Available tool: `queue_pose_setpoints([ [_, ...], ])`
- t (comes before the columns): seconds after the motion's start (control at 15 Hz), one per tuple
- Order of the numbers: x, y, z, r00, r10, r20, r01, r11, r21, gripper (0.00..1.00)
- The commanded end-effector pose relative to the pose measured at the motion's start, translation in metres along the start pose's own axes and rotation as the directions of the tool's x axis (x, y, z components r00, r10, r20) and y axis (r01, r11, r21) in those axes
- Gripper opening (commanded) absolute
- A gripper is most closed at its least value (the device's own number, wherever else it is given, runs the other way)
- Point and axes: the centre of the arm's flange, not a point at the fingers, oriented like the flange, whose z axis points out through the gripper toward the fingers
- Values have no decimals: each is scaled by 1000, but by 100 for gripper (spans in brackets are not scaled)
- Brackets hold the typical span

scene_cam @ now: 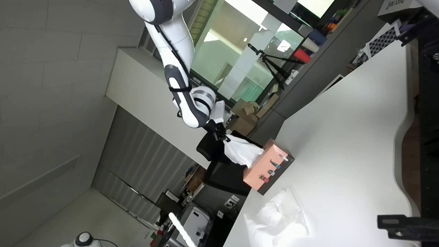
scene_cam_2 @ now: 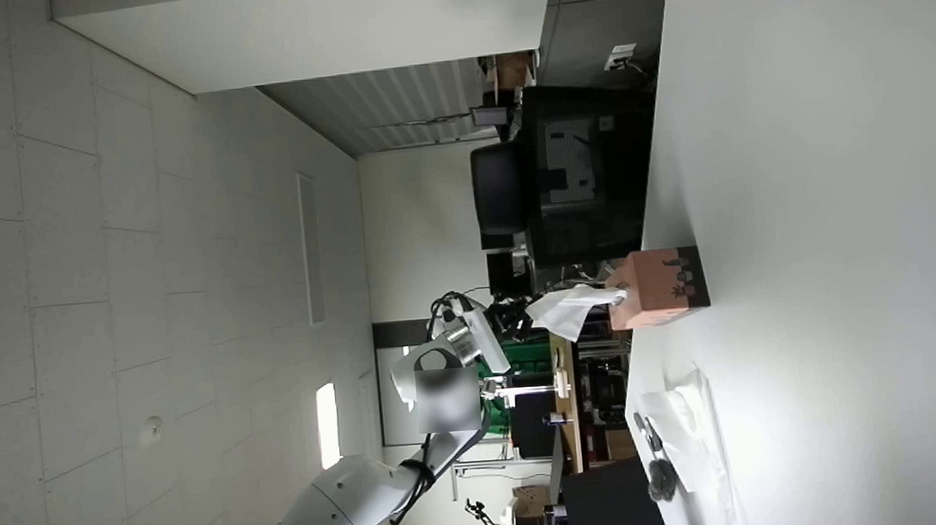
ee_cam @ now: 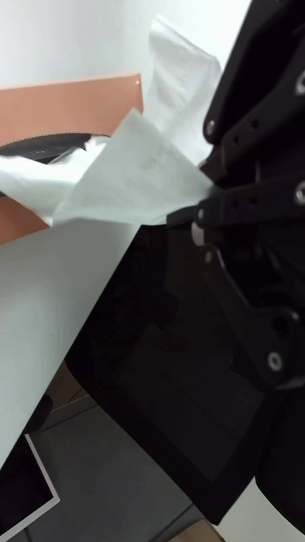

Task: Put a tissue on the table

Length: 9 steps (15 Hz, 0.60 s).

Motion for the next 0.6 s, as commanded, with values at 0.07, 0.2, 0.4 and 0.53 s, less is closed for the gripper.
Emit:
queue_pose_setpoints([
  [0.07, 14, 16, -54, 998, -14, -66, 18, 998, 67, 0],
  [0.2, 19, 9, -69, 994, -33, -102, 44, 993, 107, 0],
  [0.4, 22, -13, -83, 988, -63, -143, 92, 974, 206, 0],
  [0.53, 24, -33, -88, 984, -91, -154, 133, 949, 286, 0],
])
